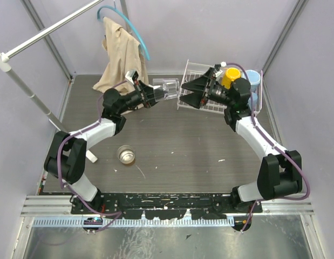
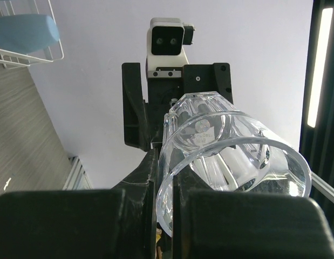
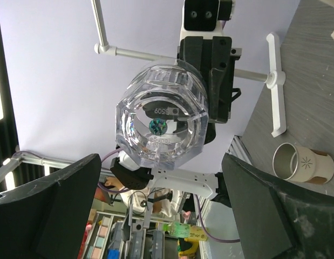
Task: Load the cups into the dish rack
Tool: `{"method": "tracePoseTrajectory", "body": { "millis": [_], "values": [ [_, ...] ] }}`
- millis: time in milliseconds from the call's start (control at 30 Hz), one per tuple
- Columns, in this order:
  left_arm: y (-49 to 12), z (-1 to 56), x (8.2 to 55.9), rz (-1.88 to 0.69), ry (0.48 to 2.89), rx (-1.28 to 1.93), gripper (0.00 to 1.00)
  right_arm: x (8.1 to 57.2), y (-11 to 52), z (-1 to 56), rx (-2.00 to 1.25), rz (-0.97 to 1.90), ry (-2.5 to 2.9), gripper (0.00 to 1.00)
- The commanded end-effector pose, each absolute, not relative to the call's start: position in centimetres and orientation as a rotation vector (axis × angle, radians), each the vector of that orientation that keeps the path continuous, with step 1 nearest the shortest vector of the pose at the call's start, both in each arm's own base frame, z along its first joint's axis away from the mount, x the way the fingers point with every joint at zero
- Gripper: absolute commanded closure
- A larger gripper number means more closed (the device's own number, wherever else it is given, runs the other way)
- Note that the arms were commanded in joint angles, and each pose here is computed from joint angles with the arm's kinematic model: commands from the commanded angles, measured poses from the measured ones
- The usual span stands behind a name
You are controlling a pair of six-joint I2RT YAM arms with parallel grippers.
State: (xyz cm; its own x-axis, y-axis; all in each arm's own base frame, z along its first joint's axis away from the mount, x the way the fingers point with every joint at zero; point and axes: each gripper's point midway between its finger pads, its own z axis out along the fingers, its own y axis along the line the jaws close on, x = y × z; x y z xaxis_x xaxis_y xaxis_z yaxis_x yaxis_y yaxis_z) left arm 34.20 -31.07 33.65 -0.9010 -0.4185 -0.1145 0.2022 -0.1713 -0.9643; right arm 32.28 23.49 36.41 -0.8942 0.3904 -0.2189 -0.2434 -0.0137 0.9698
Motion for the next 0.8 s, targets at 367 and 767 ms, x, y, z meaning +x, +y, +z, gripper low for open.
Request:
{"method": "tracePoseTrajectory", "body": {
  "millis": [367, 767],
  "values": [
    [-30.8, 34.3, 31.8, -2.101, 1.708, -0.162, 1.00, 32.8, 26.3, 39.4, 0.061, 1.998, 1.736, 0.00],
    [-30.9, 33.7, 32.0, -2.080, 1.721, -0.176, 1.00, 32.8, 27.7, 38.7, 0.041, 2.005, 1.778, 0.00]
  ]
}}
